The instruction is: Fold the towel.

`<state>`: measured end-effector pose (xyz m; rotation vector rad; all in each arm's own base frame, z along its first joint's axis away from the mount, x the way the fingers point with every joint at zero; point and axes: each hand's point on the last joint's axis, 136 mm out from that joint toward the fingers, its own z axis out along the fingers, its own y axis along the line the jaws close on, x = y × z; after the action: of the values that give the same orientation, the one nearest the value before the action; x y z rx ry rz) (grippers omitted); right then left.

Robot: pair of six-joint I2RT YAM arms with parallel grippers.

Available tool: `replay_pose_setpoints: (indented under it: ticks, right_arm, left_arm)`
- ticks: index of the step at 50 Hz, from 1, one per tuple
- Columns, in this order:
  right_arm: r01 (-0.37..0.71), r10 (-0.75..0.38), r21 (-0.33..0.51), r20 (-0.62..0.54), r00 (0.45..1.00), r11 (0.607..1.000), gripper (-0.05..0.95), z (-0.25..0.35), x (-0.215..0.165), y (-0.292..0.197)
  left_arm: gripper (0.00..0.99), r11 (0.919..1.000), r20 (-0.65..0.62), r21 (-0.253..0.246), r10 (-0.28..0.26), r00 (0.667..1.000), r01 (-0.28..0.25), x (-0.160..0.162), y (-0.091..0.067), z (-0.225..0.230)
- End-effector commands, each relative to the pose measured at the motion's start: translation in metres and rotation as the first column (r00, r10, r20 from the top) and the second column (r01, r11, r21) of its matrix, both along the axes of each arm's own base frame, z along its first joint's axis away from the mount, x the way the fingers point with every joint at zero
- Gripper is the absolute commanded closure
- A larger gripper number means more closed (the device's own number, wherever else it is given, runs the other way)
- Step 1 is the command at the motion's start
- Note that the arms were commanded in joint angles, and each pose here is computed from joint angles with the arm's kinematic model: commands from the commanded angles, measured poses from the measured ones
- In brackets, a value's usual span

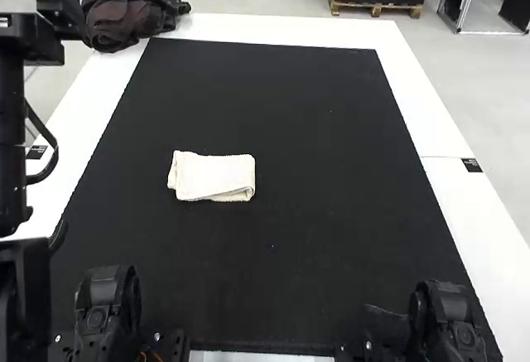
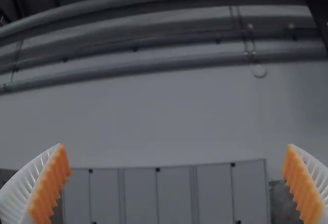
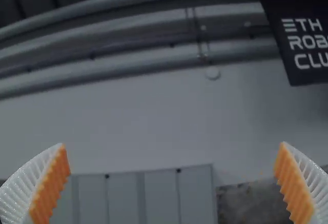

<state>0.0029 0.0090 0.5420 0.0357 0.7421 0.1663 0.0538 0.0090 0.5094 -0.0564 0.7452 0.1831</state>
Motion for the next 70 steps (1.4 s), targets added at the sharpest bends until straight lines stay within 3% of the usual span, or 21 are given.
replay_pose_setpoints:
  ticks: [1, 5, 10, 16, 19, 23, 29, 33, 37, 39, 42, 46, 50, 56, 70]
  right_arm:
    - [0.101, -0.101, 0.038, 0.0, 0.995, 0.994, -0.02, -0.008, 0.0, -0.014]
    - [0.131, -0.128, 0.038, -0.083, 0.988, 0.991, -0.02, -0.026, 0.025, -0.02]
    - [0.181, -0.187, -0.046, -0.207, 0.96, 0.982, -0.02, -0.064, 0.074, -0.022]
    - [0.235, -0.248, -0.081, -0.361, 0.899, 0.969, -0.02, -0.123, 0.13, -0.034]
    - [0.21, -0.258, -0.16, -0.395, 0.882, 0.964, -0.02, -0.15, 0.154, -0.027]
    - [0.161, -0.266, -0.262, -0.433, 0.861, 0.951, -0.02, -0.192, 0.185, -0.017]
    - [0.297, -0.335, -0.156, -0.373, 0.865, 0.942, -0.02, -0.223, 0.204, -0.043]
    - [0.27, -0.319, -0.176, -0.39, 0.864, 0.947, -0.02, -0.248, 0.215, -0.038]
    - [0.263, -0.321, -0.189, -0.439, 0.839, 0.946, -0.02, -0.274, 0.224, -0.039]
    - [0.264, -0.325, -0.194, -0.46, 0.826, 0.945, -0.02, -0.286, 0.228, -0.04]
    - [0.252, -0.329, -0.213, -0.53, 0.782, 0.944, -0.02, -0.309, 0.234, -0.041]
    - [0.226, -0.289, -0.18, -0.614, 0.735, 0.957, -0.02, -0.332, 0.239, -0.042]
    - [0.213, -0.242, -0.129, -0.685, 0.687, 0.969, -0.02, -0.353, 0.241, -0.043]
    - [0.199, -0.228, -0.131, -0.758, 0.611, 0.971, -0.02, -0.379, 0.241, -0.043]
    - [0.18, -0.215, -0.132, -0.763, 0.609, 0.975, -0.02, -0.381, 0.241, -0.04]
  left_arm:
    - [0.03, 0.9992, -0.04, -0.016, 0.035, 0.999, -0.036, 0.01, 0.006, -0.01]
    - [0.03, 0.997, -0.077, -0.052, 0.053, 0.996, -0.057, 0.021, 0.014, -0.022]
    - [0.03, 0.9953, -0.126, -0.077, 0.048, 0.991, -0.058, 0.046, 0.02, -0.044]
    - [0.03, 0.9931, -0.228, -0.051, 0.092, 0.969, -0.106, 0.087, 0.032, -0.089]
    - [0.03, 0.9943, -0.27, -0.016, 0.097, 0.958, -0.105, 0.106, 0.033, -0.114]
    - [0.03, 0.9898, -0.281, 0.047, 0.142, 0.949, -0.135, 0.122, 0.036, -0.138]
    - [0.03, 0.9893, -0.294, 0.065, 0.144, 0.945, -0.13, 0.138, 0.039, -0.169]
    - [0.03, 0.9914, -0.326, 0.059, 0.13, 0.936, -0.117, 0.147, 0.039, -0.188]
    - [0.03, 0.9942, -0.356, 0.028, 0.107, 0.928, -0.104, 0.154, 0.041, -0.204]
    - [0.03, 0.9938, -0.362, -0.015, 0.097, 0.927, -0.11, 0.156, 0.045, -0.21]
    - [0.03, 0.9835, -0.363, -0.102, 0.103, 0.926, -0.15, 0.156, 0.058, -0.219]
    - [0.03, 0.9759, -0.373, -0.179, 0.05, 0.927, -0.125, 0.16, 0.06, -0.231]
    - [0.03, 0.972, -0.441, -0.189, 0.043, 0.896, -0.14, 0.168, 0.062, -0.255]
    - [0.03, 0.9625, -0.611, -0.211, 0.006, 0.791, -0.17, 0.179, 0.064, -0.304]
    - [0.03, 0.9612, -0.693, -0.193, 0.008, 0.721, -0.197, 0.181, 0.065, -0.33]
